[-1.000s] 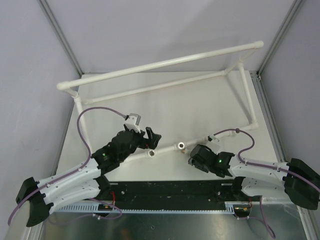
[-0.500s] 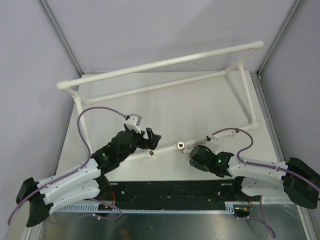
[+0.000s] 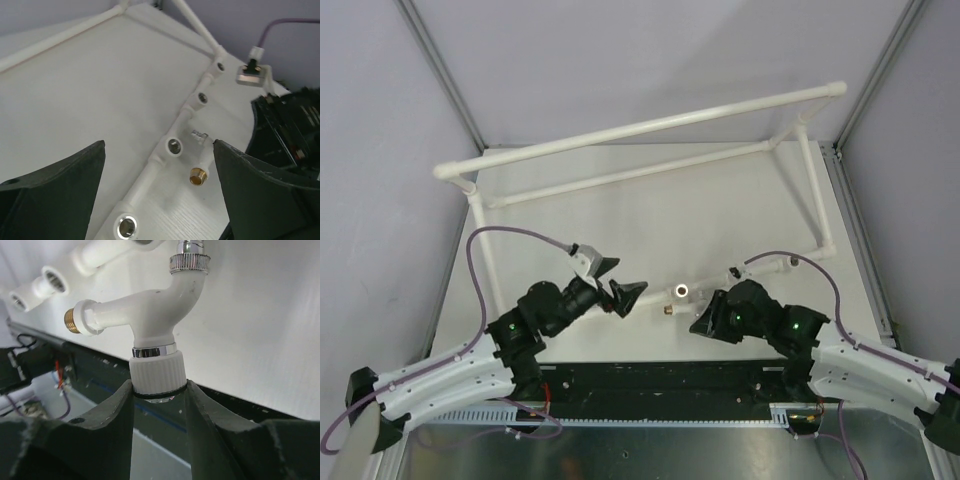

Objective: Install the water faucets
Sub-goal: Pick up the water faucet from the center of the board.

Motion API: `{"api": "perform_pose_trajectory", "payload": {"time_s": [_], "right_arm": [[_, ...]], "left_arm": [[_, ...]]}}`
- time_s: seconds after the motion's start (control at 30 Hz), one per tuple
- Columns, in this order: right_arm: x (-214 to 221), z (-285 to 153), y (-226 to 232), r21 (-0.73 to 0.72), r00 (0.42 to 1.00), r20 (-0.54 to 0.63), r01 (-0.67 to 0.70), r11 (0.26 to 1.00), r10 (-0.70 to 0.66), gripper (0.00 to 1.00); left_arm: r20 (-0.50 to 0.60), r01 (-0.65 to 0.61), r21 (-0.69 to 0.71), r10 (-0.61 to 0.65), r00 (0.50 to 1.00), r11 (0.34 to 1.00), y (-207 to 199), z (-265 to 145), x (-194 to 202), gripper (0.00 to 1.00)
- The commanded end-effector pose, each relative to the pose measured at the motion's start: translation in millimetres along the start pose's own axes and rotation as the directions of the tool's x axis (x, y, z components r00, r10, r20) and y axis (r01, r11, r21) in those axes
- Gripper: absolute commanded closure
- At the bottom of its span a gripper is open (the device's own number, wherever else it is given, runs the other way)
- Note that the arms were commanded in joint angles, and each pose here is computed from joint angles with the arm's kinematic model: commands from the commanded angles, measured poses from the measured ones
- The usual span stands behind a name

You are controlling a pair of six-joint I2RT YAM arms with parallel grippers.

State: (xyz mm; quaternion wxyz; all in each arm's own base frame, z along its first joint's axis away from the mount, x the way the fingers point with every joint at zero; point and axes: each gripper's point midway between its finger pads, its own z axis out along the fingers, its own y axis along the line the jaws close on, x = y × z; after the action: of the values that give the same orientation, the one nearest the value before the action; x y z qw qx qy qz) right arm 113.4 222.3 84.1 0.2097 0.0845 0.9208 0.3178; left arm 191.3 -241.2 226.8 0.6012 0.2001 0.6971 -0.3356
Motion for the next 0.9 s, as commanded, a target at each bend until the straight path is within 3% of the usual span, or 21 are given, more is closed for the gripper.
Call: {"api": "perform_pose_trajectory", "payload": {"time_s": [0.0, 0.23, 0.63, 0.87], "right_arm": [[7, -37, 42, -0.170, 0.989, -0.123, 0.060, 0.984, -0.082, 1.00], [-7, -76, 74, -0.287, 0.986, -0.106, 0.095, 0.953, -0.131, 1.00], [-24, -111, 83, -0.349, 0.996, 0.007, 0.081, 0.933, -0.084, 1.00], [-19, -115, 85, -0.366, 0.996, -0.007, 0.076, 0.928, -0.084, 1.00]], "left_arm": [[0.155, -0.177, 0.104, 0.160, 0.975, 0.979, -28, -9, -26, 0.06], [0.151, -0.284, 0.297, 0.249, 0.957, 0.912, -76, -11, -10, 0.10], [0.136, -0.244, 0.396, 0.206, 0.969, 0.885, -119, -5, -16, 0.13], [0.144, -0.240, 0.441, 0.196, 0.970, 0.864, -138, 1, -21, 0.15]]}}
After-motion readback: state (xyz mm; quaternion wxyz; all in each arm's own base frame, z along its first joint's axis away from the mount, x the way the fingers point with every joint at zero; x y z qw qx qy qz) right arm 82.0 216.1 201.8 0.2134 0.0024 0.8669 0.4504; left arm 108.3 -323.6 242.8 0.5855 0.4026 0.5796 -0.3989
